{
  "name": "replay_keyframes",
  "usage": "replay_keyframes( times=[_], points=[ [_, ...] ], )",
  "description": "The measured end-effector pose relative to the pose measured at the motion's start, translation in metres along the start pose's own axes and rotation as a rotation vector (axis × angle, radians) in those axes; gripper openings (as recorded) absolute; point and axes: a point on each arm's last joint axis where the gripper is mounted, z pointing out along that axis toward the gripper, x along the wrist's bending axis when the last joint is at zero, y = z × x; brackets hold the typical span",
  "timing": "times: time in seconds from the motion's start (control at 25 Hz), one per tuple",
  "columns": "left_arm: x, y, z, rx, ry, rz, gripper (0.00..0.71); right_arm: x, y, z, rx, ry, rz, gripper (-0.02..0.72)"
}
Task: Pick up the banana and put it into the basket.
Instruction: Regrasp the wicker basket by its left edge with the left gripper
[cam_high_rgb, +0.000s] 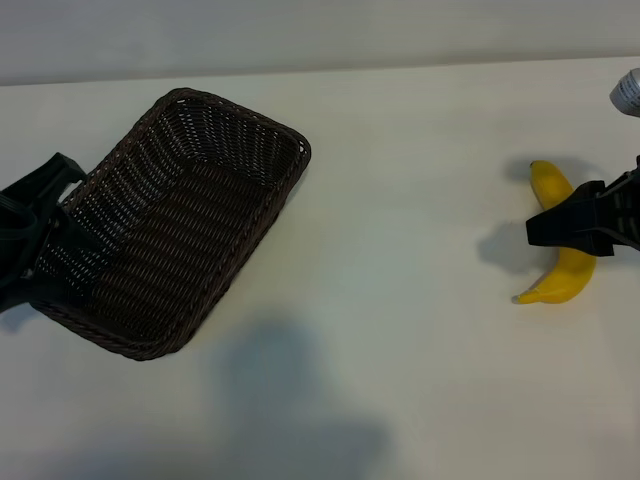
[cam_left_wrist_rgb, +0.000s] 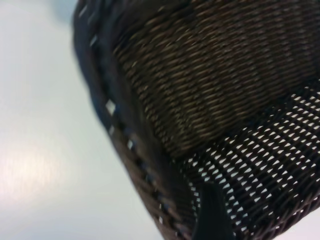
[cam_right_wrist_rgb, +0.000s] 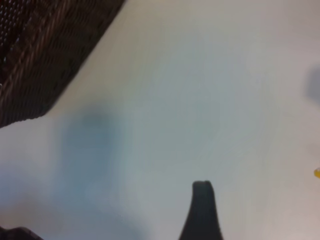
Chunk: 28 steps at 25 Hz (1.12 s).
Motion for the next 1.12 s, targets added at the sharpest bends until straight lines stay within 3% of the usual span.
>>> replay_keyframes(
  times=[0.44,1.12],
  points=[
    [0.011,-0.013,-0.002,0.136,0.135,-0.177,0.541,0.000,0.000,0.000,0.000,0.000,0.000,0.584],
    [0.017,0.000,0.009,0.051,0.231,-0.197,0.521,0.000,0.000,0.000,0.000,0.000,0.000,0.584]
  ],
)
